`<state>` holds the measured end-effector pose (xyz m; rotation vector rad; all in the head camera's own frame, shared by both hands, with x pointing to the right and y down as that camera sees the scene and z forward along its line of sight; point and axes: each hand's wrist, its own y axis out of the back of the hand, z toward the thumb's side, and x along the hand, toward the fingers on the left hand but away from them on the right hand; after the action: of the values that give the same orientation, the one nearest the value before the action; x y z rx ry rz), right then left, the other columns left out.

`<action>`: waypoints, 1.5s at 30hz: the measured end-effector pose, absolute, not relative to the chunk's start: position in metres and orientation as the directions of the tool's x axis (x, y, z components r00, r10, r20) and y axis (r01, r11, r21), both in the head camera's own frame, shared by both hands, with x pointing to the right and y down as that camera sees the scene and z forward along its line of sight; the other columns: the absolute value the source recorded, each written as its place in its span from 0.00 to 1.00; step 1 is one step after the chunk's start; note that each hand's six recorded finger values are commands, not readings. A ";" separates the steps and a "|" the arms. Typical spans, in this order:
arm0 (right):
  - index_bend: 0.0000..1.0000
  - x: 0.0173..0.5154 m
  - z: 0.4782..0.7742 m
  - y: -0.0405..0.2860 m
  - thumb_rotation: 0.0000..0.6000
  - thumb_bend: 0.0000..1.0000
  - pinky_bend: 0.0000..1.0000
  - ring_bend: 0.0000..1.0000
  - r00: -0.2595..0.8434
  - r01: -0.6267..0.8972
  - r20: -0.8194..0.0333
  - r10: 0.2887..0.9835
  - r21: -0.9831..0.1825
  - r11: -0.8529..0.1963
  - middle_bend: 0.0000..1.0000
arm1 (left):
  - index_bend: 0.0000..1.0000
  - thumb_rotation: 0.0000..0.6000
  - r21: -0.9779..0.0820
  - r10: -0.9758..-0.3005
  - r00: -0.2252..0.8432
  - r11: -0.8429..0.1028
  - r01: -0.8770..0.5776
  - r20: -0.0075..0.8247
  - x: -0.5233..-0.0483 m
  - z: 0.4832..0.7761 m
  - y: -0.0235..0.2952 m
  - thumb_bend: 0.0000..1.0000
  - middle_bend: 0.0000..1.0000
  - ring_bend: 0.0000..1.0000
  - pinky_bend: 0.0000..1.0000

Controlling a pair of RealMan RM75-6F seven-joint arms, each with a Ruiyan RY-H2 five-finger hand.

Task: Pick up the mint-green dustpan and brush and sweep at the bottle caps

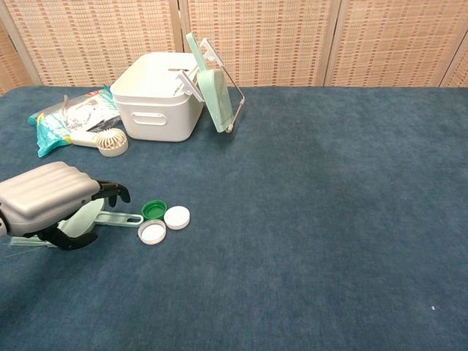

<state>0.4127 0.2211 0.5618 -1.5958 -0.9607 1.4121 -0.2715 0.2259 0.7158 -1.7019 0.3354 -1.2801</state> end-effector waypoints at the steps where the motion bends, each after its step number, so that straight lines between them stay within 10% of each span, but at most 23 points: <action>1: 0.00 0.413 0.562 0.221 1.00 0.22 0.00 0.00 0.096 0.040 -0.403 0.910 -0.912 -0.408 0.00 | 0.24 1.00 -0.801 -0.686 0.415 -0.510 0.312 0.598 -0.271 0.717 0.226 0.34 0.29 0.65 0.80; 38: 0.00 0.411 0.562 0.223 1.00 0.22 0.00 0.00 0.106 0.043 -0.419 0.902 -0.904 -0.425 0.00 | 0.49 1.00 -0.818 -0.722 0.406 -0.409 0.404 0.561 -0.273 0.730 0.225 0.35 0.62 0.67 0.81; 45: 0.00 0.410 0.563 0.224 1.00 0.22 0.00 0.00 0.108 0.041 -0.424 0.899 -0.902 -0.430 0.00 | 0.63 1.00 -0.837 -0.729 0.419 -0.423 0.347 0.542 -0.271 0.723 0.224 0.52 0.73 0.70 0.82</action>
<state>0.4102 0.2240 0.5630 -1.6213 -0.9399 1.4172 -0.2714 0.2243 0.7232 -1.5947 0.3452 -1.2471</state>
